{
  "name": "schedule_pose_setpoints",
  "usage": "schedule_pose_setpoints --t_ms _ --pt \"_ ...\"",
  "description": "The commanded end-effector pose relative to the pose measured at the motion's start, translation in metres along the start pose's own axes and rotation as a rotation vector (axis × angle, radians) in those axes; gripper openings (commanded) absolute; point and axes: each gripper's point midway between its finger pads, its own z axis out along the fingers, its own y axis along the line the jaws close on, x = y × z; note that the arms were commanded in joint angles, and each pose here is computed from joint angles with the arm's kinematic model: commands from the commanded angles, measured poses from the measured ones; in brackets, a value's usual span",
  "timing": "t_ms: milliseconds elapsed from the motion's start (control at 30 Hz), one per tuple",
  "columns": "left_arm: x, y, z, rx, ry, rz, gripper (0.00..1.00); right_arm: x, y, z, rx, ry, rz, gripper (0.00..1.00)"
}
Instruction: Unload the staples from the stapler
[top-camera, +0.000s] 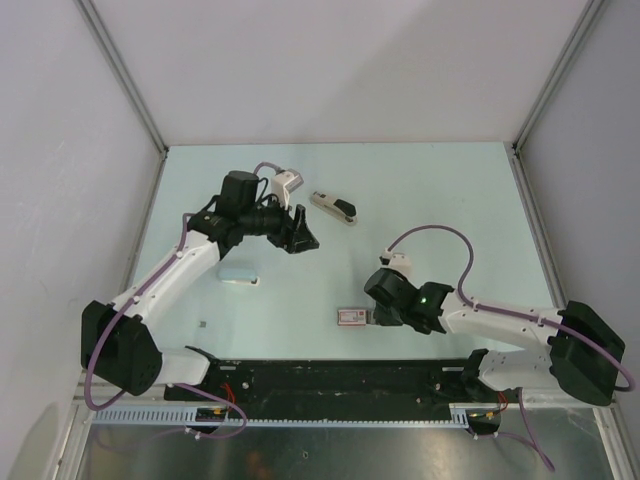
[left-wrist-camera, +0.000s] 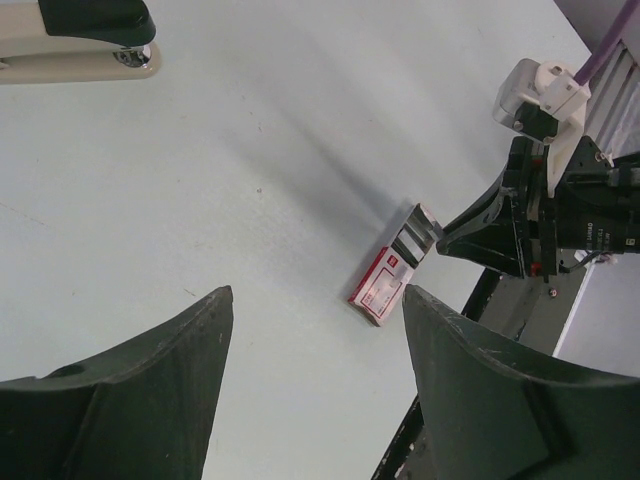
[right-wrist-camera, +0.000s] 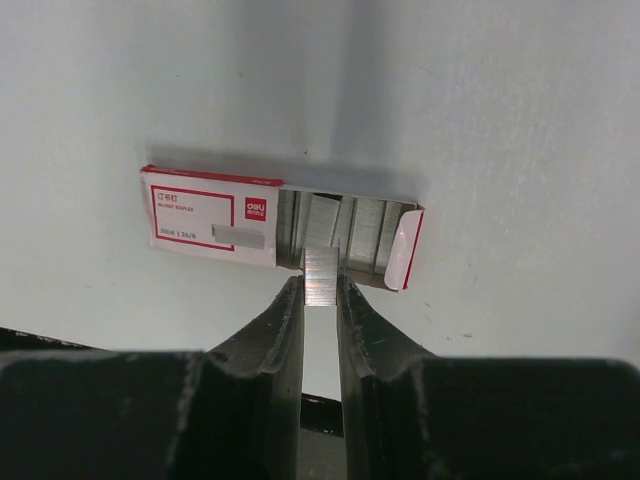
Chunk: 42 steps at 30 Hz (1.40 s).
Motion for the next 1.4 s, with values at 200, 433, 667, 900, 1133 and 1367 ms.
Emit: schedule_pose_setpoints --t_ms 200,433,667,900,1133,1367 --pt "-0.007 -0.013 -0.007 0.037 -0.03 0.079 0.73 0.004 -0.01 0.004 0.058 0.008 0.006 0.02" --pt "-0.008 -0.016 -0.009 0.043 -0.036 0.087 0.73 0.007 -0.014 0.005 0.078 0.015 0.008 0.02" --pt "-0.008 -0.019 -0.01 0.049 -0.039 0.088 0.73 0.007 -0.017 0.005 0.094 0.016 0.006 0.03" --pt "-0.008 -0.02 -0.011 0.051 -0.041 0.092 0.73 0.009 -0.019 0.007 0.108 0.02 0.007 0.03" --pt "-0.008 -0.02 -0.012 0.052 -0.043 0.093 0.73 0.01 -0.019 0.01 0.114 0.025 -0.001 0.05" --pt "-0.01 -0.022 -0.012 0.055 -0.047 0.095 0.73 0.011 -0.021 0.011 0.123 0.028 -0.001 0.09"
